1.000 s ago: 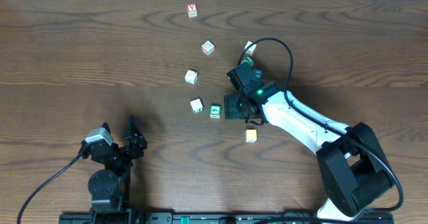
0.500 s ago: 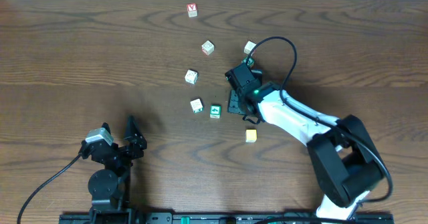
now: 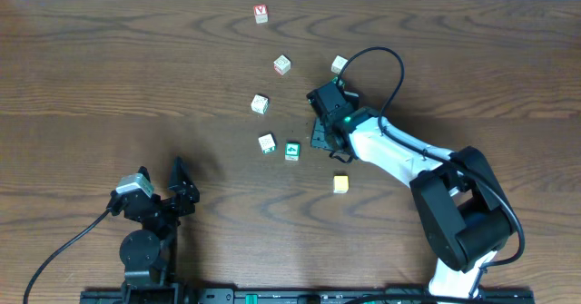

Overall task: Lift 3 blocks
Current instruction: 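Grasp the white block with red 3 using the right gripper, then carry the red 3 block beside the yellow block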

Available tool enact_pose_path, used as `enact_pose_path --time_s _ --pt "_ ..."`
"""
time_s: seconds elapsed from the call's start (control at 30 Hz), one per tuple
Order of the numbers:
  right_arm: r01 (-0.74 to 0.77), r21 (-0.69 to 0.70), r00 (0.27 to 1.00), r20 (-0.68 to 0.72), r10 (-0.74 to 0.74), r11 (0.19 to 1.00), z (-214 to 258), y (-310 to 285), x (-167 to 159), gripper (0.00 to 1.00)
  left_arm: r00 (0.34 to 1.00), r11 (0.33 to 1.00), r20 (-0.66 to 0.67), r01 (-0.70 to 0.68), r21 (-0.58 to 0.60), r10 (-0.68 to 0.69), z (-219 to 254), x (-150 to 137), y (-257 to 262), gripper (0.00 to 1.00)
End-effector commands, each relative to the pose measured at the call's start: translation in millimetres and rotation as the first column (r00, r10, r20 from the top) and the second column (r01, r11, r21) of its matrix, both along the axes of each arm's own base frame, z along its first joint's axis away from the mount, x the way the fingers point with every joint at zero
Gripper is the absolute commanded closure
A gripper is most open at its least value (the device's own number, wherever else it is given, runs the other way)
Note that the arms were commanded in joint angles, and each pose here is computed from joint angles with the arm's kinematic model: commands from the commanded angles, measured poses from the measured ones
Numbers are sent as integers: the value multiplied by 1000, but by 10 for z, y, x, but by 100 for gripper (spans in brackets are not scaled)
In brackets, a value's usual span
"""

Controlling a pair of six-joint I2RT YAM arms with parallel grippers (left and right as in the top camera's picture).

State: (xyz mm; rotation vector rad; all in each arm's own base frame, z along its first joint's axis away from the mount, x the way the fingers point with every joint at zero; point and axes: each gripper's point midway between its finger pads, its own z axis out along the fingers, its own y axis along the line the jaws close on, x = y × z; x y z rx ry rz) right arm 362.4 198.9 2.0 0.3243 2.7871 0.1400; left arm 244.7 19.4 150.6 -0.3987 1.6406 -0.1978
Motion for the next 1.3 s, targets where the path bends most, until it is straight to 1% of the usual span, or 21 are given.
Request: enact_pose_path --time_s 0.0,0.13,0.23,0.4,0.5,0.57,0.63,0.67,0.7,0.8,0.93,1.07,1.13,1.27 --pt "-24 -18 999 -29 23 1000 -4 -45 41 45 998 1000 -61 -11 14 11 -179 -16 19 24" --pt "-79 -51 995 -57 76 996 121 -53 40 48 998 1000 -61 -11 14 11 -179 -16 19 25" --pt "-105 -71 991 -85 99 992 185 -70 7 54 998 1000 -61 -11 14 11 -181 -16 19 24" --pt "-120 -84 988 -109 111 989 171 -89 -52 60 998 1000 -61 -11 14 11 -181 -16 19 24" --pt "-121 -88 987 -118 110 989 166 -102 -73 60 998 1000 -61 -11 14 11 -181 -16 19 24" --pt "-122 -91 986 -124 110 988 164 -110 -86 58 998 1000 -61 -11 14 11 -181 -16 19 24" --pt "-128 -93 985 -127 116 987 162 -107 -99 58 998 1000 -61 -11 14 11 -181 -16 19 24" --pt "-138 -95 984 -129 126 986 161 -98 -106 63 998 1000 -61 -11 14 11 -181 -16 19 24" --pt "-147 -95 982 -129 135 984 161 -89 -111 66 998 1000 -61 -11 14 11 -181 -16 19 24" --pt "-185 -86 975 -138 172 979 157 -49 -137 69 998 1000 -61 -11 14 11 -181 -16 19 24" --pt "-189 -92 973 -151 174 978 151 -64 -169 76 998 1000 -61 -11 14 11 -181 -16 19 25" --pt "-190 -97 971 -165 173 977 170 -88 -209 82 998 1000 -61 -11 14 11 -181 -16 19 25" --pt "-191 -100 970 -170 172 977 217 -125 -229 82 998 1000 -61 -11 14 11 -181 -16 19 24" --pt "-217 -106 966 -163 199 970 449 -249 -267 84 998 1000 -61 -11 14 11 -181 -16 19 24"
